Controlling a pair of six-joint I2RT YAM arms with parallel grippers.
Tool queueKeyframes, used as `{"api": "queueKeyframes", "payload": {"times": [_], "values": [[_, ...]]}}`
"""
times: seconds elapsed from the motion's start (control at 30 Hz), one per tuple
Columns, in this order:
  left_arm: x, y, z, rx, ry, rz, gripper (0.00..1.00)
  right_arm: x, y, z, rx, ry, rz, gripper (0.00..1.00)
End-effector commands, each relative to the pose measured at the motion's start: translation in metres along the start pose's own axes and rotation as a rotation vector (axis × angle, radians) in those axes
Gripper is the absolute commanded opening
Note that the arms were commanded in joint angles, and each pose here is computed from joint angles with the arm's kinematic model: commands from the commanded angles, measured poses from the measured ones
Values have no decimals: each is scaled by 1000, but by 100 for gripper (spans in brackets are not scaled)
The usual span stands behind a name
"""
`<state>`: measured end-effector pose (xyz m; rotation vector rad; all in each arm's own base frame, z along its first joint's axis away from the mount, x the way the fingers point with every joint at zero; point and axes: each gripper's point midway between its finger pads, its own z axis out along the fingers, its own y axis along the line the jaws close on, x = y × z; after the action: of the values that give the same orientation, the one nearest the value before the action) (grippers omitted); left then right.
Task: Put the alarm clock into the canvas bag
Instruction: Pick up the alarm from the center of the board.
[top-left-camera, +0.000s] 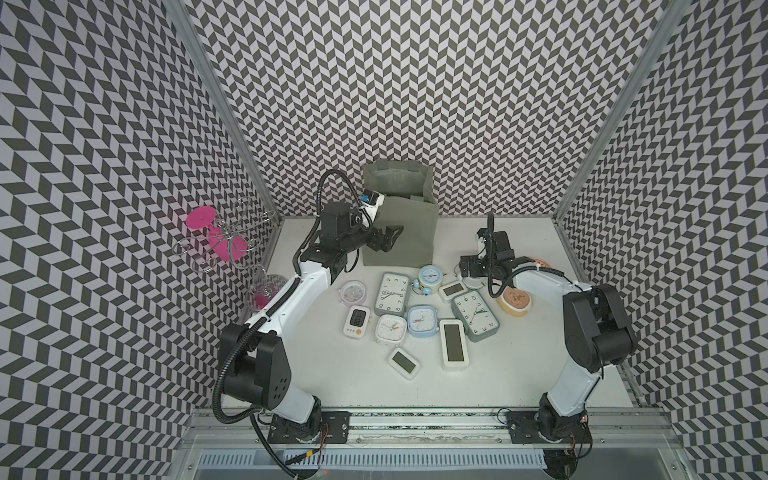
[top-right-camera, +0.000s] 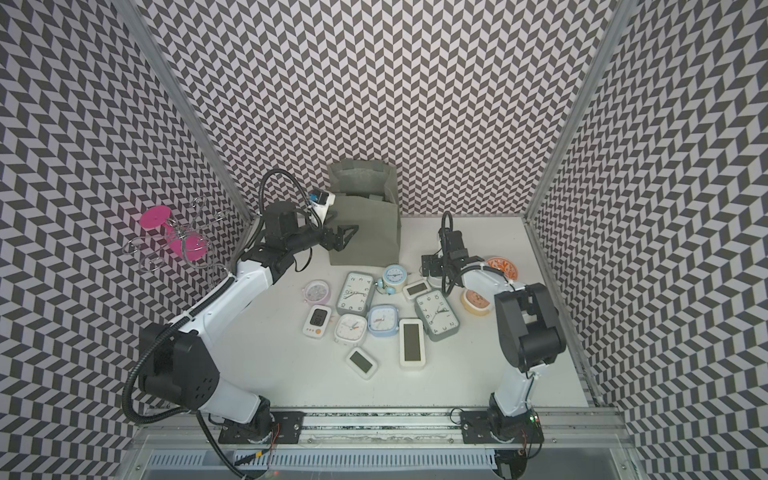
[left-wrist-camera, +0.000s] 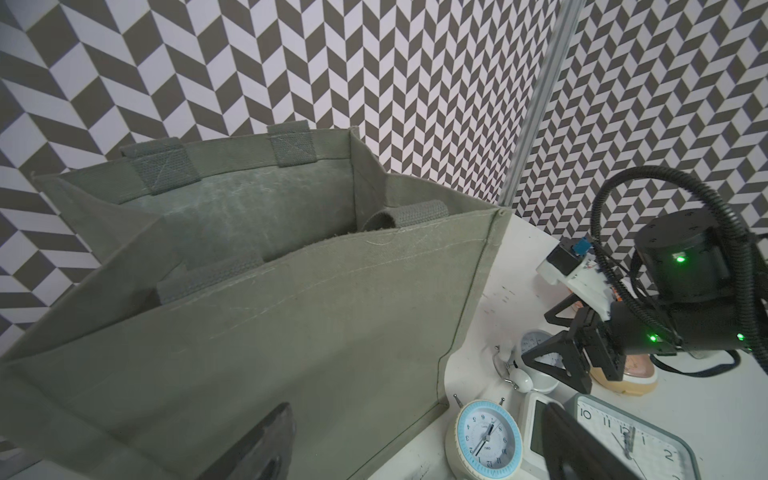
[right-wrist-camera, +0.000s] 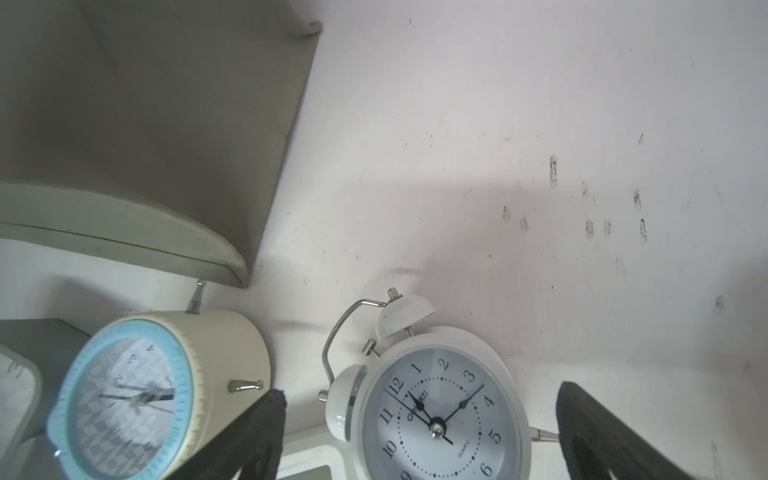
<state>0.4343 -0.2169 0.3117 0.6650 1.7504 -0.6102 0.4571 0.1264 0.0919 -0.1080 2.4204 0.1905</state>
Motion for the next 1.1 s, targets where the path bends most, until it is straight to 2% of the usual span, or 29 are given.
{"api": "queueKeyframes", "payload": {"times": [0.0, 0.37, 0.67, 0.87, 1.07], "values": [[-5, -30, -4, 113, 25, 67, 92, -2, -4, 4, 28, -1, -18, 99], [3, -51, 4, 167, 74, 105, 90, 14, -11, 18, 63, 52, -56, 99], [7, -54, 8, 168, 87, 110, 90, 22, -12, 29, 63, 78, -68, 91], [8, -53, 11, 166, 88, 106, 91, 25, -20, 31, 102, 84, -57, 93], [9, -53, 13, 174, 88, 97, 91, 25, -28, 31, 118, 79, -32, 87]]}}
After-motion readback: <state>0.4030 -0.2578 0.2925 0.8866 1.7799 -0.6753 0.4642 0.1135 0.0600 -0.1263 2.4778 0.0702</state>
